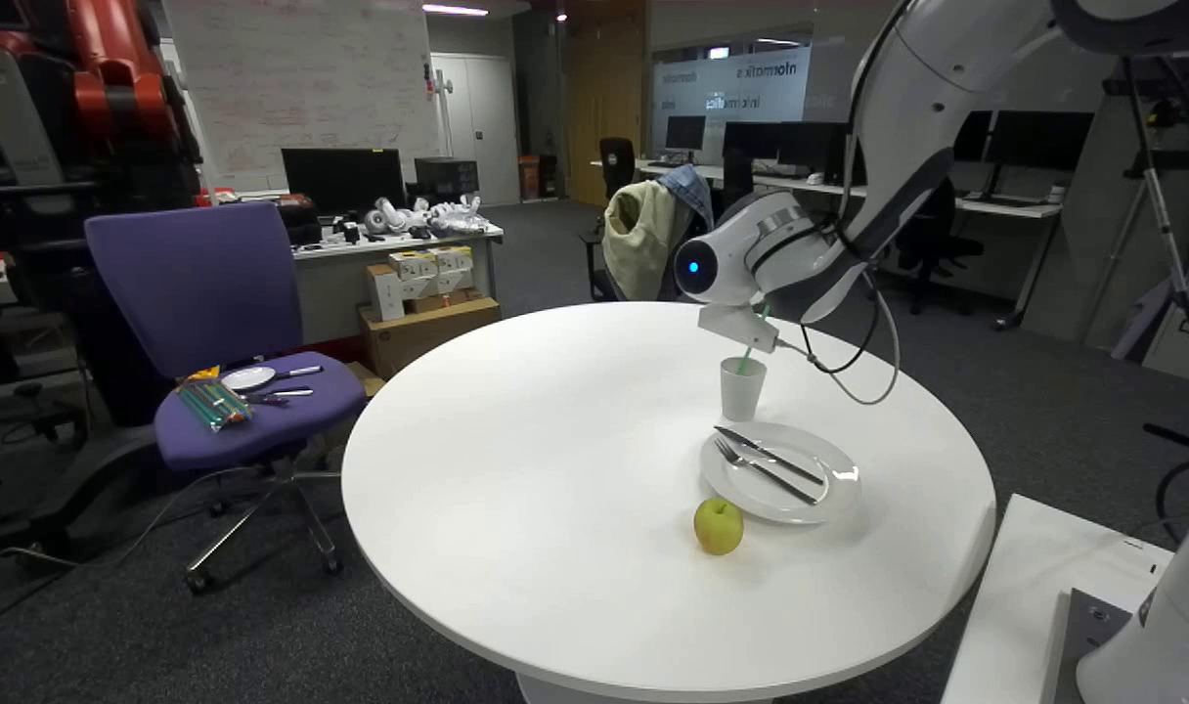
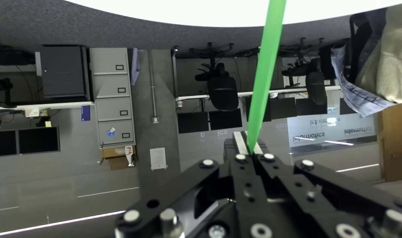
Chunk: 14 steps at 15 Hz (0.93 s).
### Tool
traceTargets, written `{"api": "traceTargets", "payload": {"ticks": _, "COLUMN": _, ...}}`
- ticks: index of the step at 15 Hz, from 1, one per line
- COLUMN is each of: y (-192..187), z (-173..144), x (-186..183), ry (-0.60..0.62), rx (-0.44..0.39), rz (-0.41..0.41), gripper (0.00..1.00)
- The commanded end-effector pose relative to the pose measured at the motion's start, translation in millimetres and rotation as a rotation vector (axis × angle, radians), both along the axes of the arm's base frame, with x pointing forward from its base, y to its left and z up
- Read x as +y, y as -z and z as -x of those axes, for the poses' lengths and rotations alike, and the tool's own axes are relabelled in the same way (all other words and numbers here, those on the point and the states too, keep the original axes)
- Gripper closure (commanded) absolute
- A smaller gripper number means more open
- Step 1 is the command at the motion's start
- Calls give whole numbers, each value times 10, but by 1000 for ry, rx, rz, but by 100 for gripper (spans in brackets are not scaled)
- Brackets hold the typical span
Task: Remove the green straw from the white mug and put it on the table
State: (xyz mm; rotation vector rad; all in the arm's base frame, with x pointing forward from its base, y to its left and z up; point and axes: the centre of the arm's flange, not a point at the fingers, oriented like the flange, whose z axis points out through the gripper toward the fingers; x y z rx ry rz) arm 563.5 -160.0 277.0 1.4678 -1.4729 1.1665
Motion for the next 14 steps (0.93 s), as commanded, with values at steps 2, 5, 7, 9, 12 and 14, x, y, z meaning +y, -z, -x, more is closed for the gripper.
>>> {"api": "traceTargets", "payload": {"ticks": 2, "y": -634, "z": 131, "x": -220, "ry": -8, "rx": -84, "rz": 34, "gripper": 100}}
{"api": "traceTargets", "payload": {"ticks": 5, "y": -814, "z": 196, "x": -514, "ry": 19, "rx": -82, "rz": 31, "gripper": 100}}
{"api": "traceTargets", "payload": {"ticks": 7, "y": -866, "z": 277, "x": -782, "ry": 38, "rx": -41, "rz": 4, "gripper": 100}}
{"api": "traceTargets", "payload": {"ticks": 9, "y": -893, "z": 373, "x": -1054, "ry": 67, "rx": -12, "rz": 4, "gripper": 100}}
{"api": "traceTargets", "payload": {"ticks": 12, "y": -851, "z": 519, "x": -1444, "ry": 132, "rx": 7, "rz": 25, "gripper": 100}}
{"api": "traceTargets", "payload": {"ticks": 14, "y": -753, "z": 598, "x": -1604, "ry": 145, "rx": 63, "rz": -4, "gripper": 100}}
